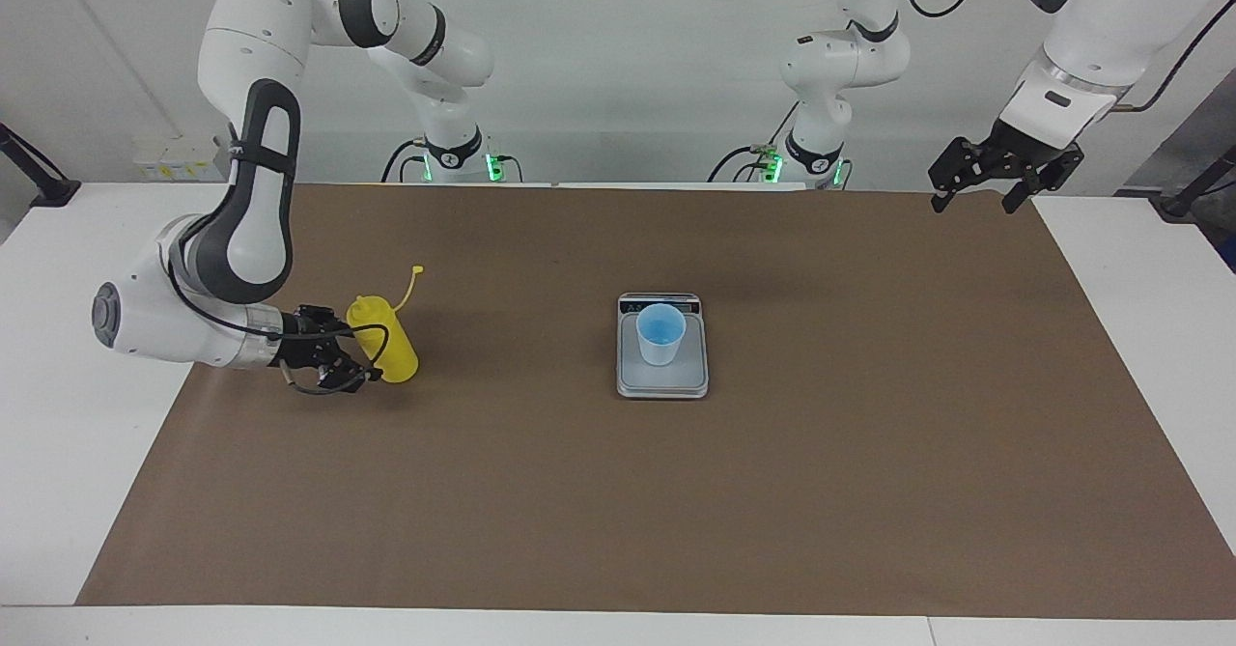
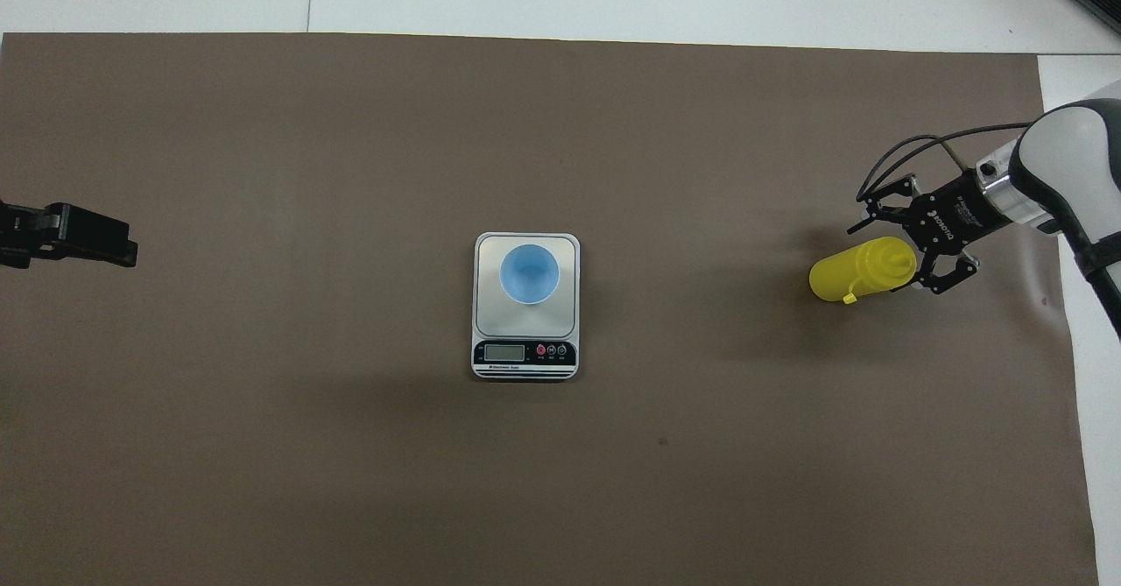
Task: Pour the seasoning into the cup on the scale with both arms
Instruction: 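Reach the right gripper to the yellow bottle and grasp it, then lift the yellow bottle with the right gripper toward the cup, then tilt the bottle nozzle-down over the blue cup with the right gripper, then turn the bottle upright and raise it away from the cup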
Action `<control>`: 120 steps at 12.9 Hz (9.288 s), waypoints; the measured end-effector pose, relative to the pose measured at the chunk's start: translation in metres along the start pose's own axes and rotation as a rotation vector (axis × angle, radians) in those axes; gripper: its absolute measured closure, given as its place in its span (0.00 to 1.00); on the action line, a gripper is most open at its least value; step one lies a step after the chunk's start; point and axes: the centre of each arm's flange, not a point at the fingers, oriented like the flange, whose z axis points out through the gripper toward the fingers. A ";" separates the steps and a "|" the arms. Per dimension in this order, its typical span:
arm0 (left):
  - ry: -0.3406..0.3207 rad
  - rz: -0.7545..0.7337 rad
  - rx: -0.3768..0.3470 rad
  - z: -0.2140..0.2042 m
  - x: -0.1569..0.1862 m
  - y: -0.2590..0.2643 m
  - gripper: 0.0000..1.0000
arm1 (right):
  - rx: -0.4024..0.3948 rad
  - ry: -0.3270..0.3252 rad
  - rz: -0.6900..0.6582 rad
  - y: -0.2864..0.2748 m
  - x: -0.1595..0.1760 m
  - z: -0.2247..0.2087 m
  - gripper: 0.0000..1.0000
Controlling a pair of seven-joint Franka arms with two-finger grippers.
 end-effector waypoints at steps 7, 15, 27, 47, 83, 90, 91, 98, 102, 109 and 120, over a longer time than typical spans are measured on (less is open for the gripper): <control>-0.008 -0.008 0.004 0.003 0.000 -0.004 0.00 | 0.066 -0.110 0.126 0.012 -0.006 0.008 0.09; -0.008 -0.008 0.005 0.003 0.000 -0.004 0.00 | 0.162 -0.026 0.284 0.000 -0.018 -0.018 0.48; -0.009 -0.008 0.005 0.003 0.000 -0.004 0.00 | 0.290 0.672 0.545 -0.173 -0.270 0.030 0.53; -0.009 -0.009 0.005 0.003 0.000 -0.004 0.00 | 0.712 1.001 -0.206 -0.192 -0.359 0.160 0.53; -0.010 -0.009 0.005 0.003 0.000 -0.004 0.00 | 0.823 1.558 -0.705 -0.182 -0.403 0.235 0.53; -0.010 -0.009 0.005 0.003 0.000 -0.004 0.00 | 0.949 1.284 -0.420 -0.190 -0.427 0.165 0.53; -0.010 -0.009 0.005 0.003 0.000 -0.004 0.00 | 0.973 1.235 -0.352 -0.188 -0.426 0.148 0.53; -0.010 -0.009 0.005 0.003 0.000 -0.004 0.00 | 1.107 0.829 -0.102 -0.181 -0.450 0.094 0.53; -0.010 -0.009 0.005 0.003 0.000 -0.004 0.00 | 1.163 0.609 0.128 -0.184 -0.448 0.069 0.53; -0.010 -0.009 0.005 0.003 0.000 -0.004 0.00 | 1.184 0.126 0.698 -0.188 -0.434 0.032 0.53; -0.010 -0.009 0.005 0.003 0.000 -0.004 0.00 | 1.005 0.085 1.053 -0.175 -0.365 0.016 0.53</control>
